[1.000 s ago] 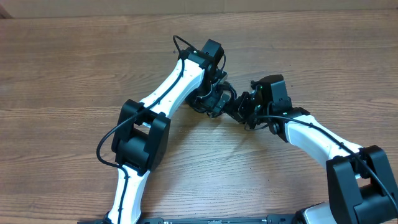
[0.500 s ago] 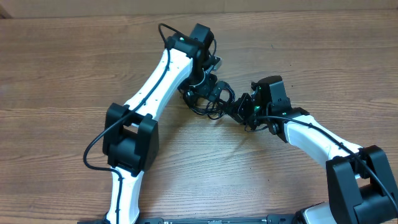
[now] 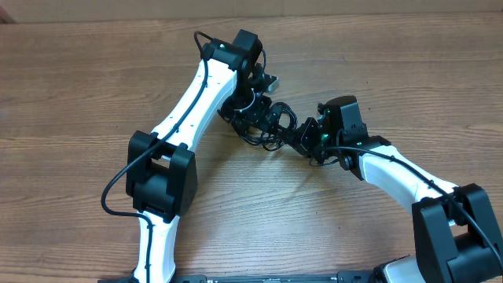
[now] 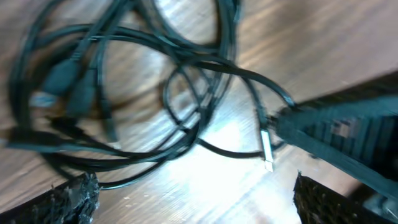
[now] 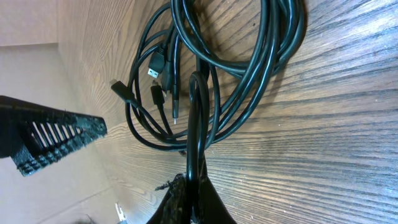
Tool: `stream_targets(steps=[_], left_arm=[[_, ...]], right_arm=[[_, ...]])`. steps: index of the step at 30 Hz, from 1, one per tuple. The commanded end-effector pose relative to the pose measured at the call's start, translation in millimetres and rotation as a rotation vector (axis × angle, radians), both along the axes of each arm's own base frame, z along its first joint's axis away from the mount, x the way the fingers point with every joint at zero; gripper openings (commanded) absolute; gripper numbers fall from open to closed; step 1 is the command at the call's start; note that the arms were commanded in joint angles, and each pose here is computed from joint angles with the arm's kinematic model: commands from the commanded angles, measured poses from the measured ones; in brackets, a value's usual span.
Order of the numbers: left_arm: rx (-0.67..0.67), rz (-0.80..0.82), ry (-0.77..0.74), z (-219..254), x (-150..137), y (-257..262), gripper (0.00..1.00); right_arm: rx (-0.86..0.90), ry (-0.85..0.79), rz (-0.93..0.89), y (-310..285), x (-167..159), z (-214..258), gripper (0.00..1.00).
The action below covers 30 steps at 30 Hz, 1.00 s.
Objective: Untangle cables
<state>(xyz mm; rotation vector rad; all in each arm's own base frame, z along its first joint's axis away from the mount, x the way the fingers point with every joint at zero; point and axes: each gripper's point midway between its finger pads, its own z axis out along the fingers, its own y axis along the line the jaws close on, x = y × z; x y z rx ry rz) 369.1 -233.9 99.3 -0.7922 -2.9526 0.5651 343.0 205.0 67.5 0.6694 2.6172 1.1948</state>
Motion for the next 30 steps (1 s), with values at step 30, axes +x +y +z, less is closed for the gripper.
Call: stream_targets(steps=[30], left_arm=[[0.012, -0.145, -0.067, -19, -13, -20, 1.00]], right_arm=[[0.041, -0.054, -0.018, -9, 16, 16, 0.04]])
